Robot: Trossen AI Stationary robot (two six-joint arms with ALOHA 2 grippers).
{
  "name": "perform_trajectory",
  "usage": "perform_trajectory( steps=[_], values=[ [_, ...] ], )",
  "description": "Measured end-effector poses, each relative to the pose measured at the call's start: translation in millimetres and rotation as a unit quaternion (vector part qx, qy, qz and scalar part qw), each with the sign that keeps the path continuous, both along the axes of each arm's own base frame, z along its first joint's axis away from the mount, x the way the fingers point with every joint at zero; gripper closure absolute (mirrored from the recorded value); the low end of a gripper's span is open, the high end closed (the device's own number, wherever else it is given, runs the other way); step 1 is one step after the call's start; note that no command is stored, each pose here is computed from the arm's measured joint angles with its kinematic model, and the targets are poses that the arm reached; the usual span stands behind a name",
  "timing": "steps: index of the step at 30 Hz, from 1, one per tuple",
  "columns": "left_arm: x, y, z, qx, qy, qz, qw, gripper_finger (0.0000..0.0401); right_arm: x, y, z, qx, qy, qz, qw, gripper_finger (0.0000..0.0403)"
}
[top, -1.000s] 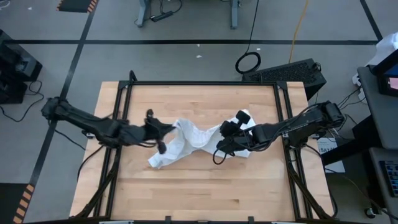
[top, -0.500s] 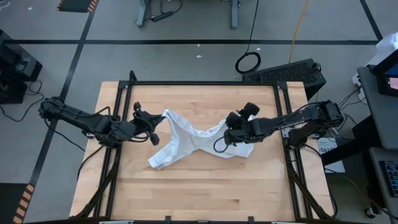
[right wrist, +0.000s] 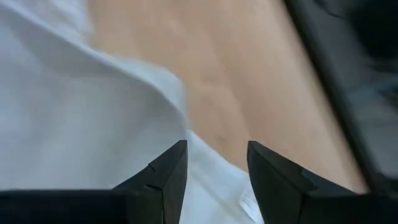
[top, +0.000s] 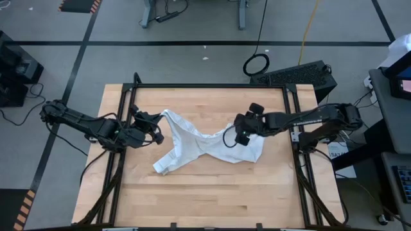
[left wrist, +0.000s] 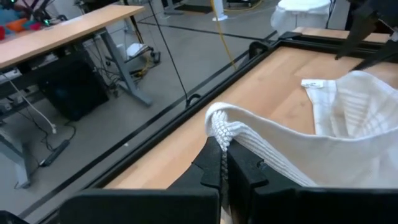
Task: Roll towel
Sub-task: Fold the white towel
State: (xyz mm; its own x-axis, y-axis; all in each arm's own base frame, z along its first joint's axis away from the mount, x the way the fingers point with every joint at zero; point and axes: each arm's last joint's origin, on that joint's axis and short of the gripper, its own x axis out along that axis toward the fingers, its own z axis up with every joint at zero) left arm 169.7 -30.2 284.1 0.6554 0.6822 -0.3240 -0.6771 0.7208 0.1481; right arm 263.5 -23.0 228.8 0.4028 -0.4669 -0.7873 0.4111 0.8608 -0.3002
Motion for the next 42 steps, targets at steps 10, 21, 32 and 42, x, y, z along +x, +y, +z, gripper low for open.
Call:
perform_trajectory(
  steps=[10,21,32,42],
  values=[
    [-2,1,-3,0.003,0.014,0.006,1.000,0.0395,4,-32,7,0.049,-0.024,0.119,0.991,0.0204],
    [-3,1,-3,0.001,0.015,0.006,1.000,0.0395,11,-35,-7,0.025,-0.091,0.191,0.977,0.0264],
    [9,-21,14,-0.034,-0.045,-0.149,0.987,0.0395,23,18,88,-0.187,-0.161,0.071,0.967,0.0398],
    [-3,-32,36,-0.002,-0.117,-0.162,0.980,0.0395,20,-12,169,-0.298,-0.180,0.006,0.938,0.0401]
  ],
)
